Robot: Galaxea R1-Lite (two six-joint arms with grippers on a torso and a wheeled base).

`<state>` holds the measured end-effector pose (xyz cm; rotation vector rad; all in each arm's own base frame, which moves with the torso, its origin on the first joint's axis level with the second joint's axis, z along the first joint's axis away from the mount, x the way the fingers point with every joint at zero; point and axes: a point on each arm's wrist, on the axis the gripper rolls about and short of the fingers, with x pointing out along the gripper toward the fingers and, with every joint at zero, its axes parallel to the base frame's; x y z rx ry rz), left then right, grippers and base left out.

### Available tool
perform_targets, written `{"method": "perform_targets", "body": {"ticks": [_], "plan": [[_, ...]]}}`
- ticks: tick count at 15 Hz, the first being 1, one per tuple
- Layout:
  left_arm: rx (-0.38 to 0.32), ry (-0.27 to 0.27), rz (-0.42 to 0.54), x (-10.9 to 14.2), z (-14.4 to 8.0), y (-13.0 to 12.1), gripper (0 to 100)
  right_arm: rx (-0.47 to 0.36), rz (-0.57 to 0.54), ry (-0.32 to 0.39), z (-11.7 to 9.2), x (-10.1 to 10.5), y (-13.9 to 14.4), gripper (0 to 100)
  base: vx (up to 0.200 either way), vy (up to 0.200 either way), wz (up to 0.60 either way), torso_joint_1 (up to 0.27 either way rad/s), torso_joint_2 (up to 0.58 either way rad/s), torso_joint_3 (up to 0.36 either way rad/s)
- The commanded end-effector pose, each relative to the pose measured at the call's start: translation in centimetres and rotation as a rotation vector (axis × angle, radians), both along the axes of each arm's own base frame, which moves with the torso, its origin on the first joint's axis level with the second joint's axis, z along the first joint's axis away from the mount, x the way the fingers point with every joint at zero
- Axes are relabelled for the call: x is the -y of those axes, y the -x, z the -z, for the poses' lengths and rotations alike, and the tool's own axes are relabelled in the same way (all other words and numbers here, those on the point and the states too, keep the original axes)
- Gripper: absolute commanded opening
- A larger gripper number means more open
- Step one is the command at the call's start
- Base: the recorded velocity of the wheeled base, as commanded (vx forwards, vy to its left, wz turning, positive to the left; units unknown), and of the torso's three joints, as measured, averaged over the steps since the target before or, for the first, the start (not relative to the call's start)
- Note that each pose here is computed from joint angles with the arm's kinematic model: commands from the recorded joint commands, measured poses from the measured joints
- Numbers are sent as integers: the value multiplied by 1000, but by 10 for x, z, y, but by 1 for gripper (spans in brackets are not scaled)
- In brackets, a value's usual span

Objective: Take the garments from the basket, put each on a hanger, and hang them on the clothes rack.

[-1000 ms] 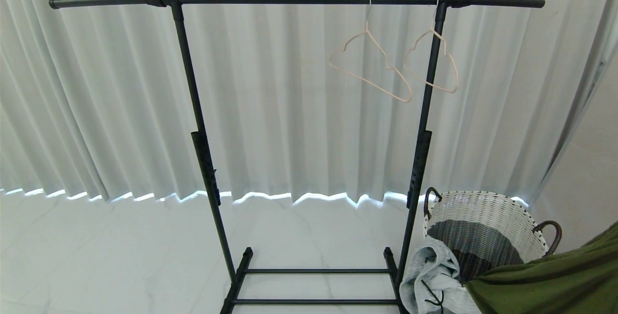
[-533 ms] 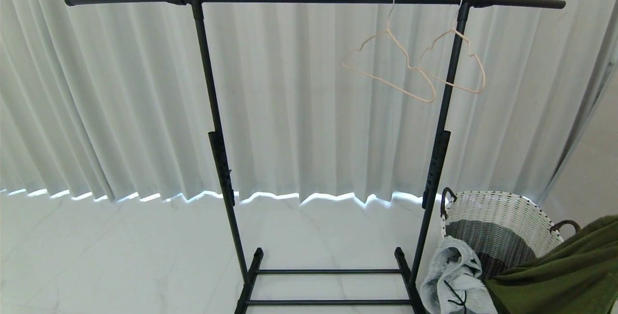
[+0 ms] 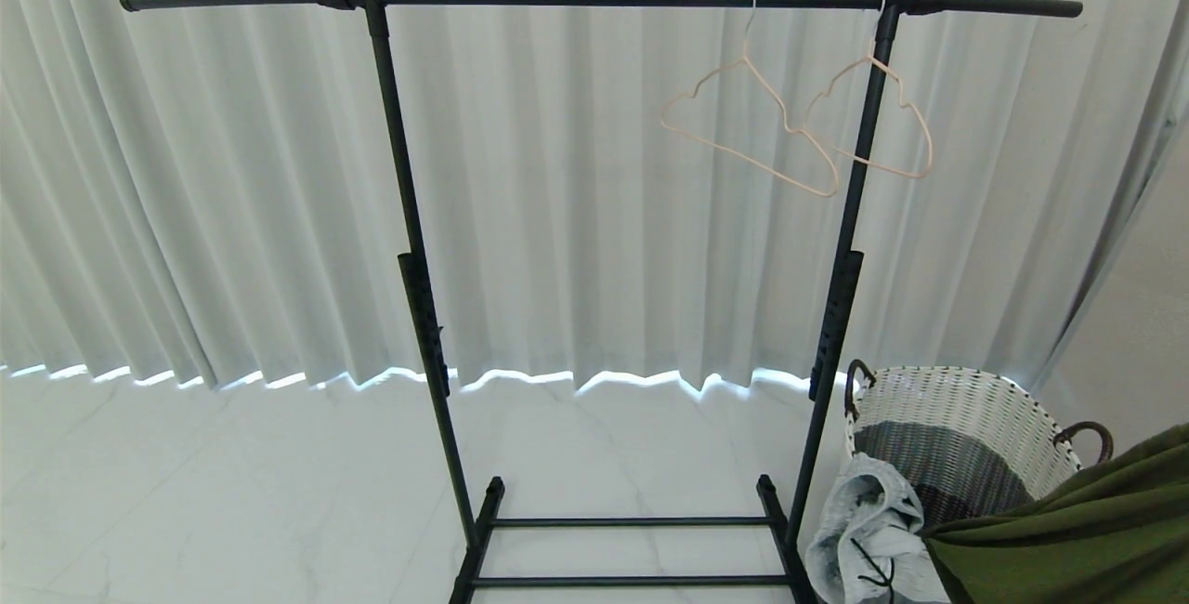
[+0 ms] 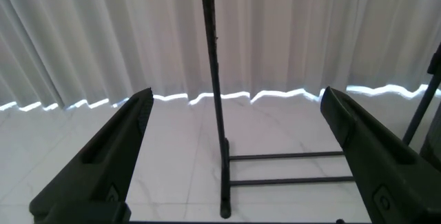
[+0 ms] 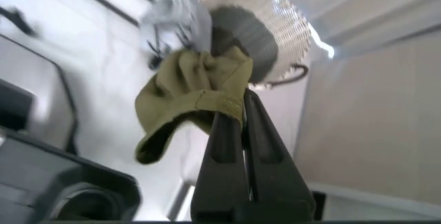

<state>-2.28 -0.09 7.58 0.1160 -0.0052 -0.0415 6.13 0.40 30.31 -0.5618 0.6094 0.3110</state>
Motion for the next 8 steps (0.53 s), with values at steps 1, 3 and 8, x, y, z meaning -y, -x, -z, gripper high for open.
{"method": "perform_targets", "body": {"ticks": [1, 3, 8], "plan": [[-1, -13, 0, 0, 0, 0, 100, 11, -32, -61, -28, -2, -5, 0, 0, 0, 0, 0, 0, 0], [2, -10, 1, 0, 0, 0, 100, 33, -71, -103, -48, -4, -9, 0, 0, 0, 0, 0, 0, 0], [120, 45, 149, 3, -55, 7, 100, 110, -130, -215, -85, -15, -24, 0, 0, 0, 0, 0, 0, 0]]}}
